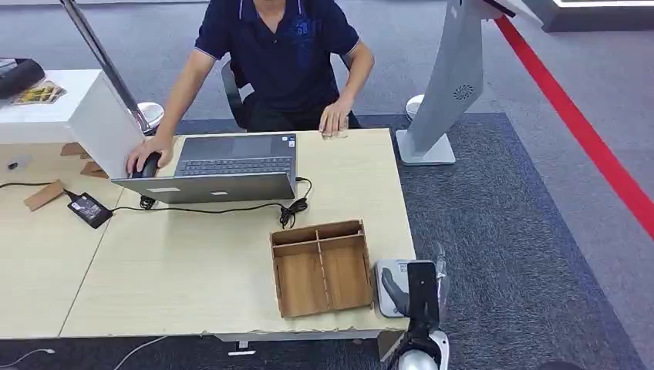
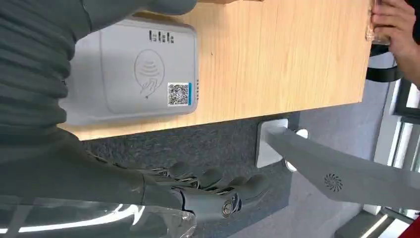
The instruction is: Pass the card to the sensor for recognition and then transmit it.
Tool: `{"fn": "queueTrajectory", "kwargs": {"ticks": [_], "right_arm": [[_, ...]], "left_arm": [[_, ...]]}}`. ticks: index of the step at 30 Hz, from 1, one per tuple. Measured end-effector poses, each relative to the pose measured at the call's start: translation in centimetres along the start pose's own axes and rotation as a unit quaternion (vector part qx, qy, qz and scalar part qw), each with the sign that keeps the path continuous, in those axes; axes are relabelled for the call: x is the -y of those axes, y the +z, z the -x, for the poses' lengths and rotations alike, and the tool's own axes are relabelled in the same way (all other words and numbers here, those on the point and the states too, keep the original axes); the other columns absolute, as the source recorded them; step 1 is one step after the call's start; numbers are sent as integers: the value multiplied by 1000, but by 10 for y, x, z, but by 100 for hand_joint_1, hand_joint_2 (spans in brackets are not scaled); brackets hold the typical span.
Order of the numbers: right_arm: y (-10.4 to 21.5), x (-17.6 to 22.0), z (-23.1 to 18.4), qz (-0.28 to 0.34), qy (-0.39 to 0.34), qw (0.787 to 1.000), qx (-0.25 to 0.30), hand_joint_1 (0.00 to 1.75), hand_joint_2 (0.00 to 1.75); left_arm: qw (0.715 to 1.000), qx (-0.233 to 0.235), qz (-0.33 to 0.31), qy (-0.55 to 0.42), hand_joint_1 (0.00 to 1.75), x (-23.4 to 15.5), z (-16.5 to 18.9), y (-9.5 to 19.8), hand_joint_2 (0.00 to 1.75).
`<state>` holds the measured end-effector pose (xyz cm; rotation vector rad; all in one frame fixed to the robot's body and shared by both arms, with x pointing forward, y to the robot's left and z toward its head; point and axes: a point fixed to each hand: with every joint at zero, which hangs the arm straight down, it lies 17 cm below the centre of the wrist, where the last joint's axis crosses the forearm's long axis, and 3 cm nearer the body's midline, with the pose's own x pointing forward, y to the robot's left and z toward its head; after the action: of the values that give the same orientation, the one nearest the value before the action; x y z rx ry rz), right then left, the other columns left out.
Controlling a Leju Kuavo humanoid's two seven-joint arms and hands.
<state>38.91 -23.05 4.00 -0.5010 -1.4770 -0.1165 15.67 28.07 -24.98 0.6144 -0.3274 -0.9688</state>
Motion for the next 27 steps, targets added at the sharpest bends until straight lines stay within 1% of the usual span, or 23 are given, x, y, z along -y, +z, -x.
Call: {"fn": "queueTrajectory", "kwargs": {"ticks": [27], "right_arm": [[0, -1, -1, -1, 7, 1000, 4, 0, 175]], "left_arm": [[1000, 2, -1, 1, 0, 0, -1, 0, 0]]}}
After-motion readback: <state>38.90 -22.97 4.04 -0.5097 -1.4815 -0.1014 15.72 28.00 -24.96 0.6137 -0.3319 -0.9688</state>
